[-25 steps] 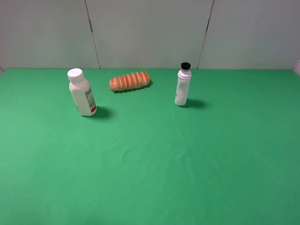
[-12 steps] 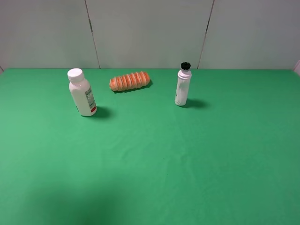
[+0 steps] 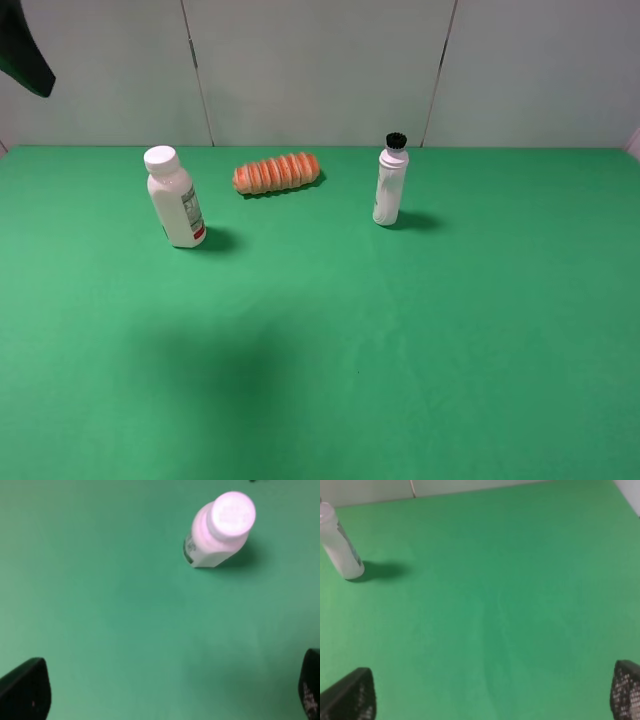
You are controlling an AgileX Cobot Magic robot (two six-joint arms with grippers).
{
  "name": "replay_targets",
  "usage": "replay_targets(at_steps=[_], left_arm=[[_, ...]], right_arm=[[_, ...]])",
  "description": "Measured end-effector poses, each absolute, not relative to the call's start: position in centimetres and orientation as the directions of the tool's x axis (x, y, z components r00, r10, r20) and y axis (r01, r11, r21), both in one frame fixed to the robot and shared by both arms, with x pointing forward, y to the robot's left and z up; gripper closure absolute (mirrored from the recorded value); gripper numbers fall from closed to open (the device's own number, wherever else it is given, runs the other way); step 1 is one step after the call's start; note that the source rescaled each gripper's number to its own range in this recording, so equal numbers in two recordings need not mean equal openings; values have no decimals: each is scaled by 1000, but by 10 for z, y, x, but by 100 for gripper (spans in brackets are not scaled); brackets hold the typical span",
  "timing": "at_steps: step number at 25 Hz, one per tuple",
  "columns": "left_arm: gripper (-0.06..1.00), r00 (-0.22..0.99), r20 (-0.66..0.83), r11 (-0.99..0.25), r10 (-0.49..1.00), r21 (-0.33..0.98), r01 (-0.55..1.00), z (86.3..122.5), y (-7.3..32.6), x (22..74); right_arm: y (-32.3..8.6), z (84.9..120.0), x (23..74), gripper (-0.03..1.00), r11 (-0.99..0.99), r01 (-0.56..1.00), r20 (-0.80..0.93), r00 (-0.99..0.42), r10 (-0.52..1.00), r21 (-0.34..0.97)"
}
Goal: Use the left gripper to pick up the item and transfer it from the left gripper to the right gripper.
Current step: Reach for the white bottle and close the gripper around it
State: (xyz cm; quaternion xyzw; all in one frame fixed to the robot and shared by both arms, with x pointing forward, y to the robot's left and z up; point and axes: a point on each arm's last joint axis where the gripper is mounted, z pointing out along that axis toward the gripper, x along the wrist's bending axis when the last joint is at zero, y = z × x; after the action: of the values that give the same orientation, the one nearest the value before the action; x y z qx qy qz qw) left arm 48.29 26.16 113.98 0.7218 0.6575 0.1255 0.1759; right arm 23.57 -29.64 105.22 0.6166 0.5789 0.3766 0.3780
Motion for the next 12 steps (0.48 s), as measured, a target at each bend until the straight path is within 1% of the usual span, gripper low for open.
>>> replay_targets(at_steps=[6, 12], left_arm=[[-6, 113, -62, -84, 992, 350, 933, 1122, 240, 518], [-6, 107, -67, -85, 992, 270, 959, 1095, 219, 548]], right_arm=[[-296, 1052, 236, -3, -44, 429, 27, 46, 999, 902], [-296, 1052, 236, -3, -44, 429, 27, 46, 999, 902]])
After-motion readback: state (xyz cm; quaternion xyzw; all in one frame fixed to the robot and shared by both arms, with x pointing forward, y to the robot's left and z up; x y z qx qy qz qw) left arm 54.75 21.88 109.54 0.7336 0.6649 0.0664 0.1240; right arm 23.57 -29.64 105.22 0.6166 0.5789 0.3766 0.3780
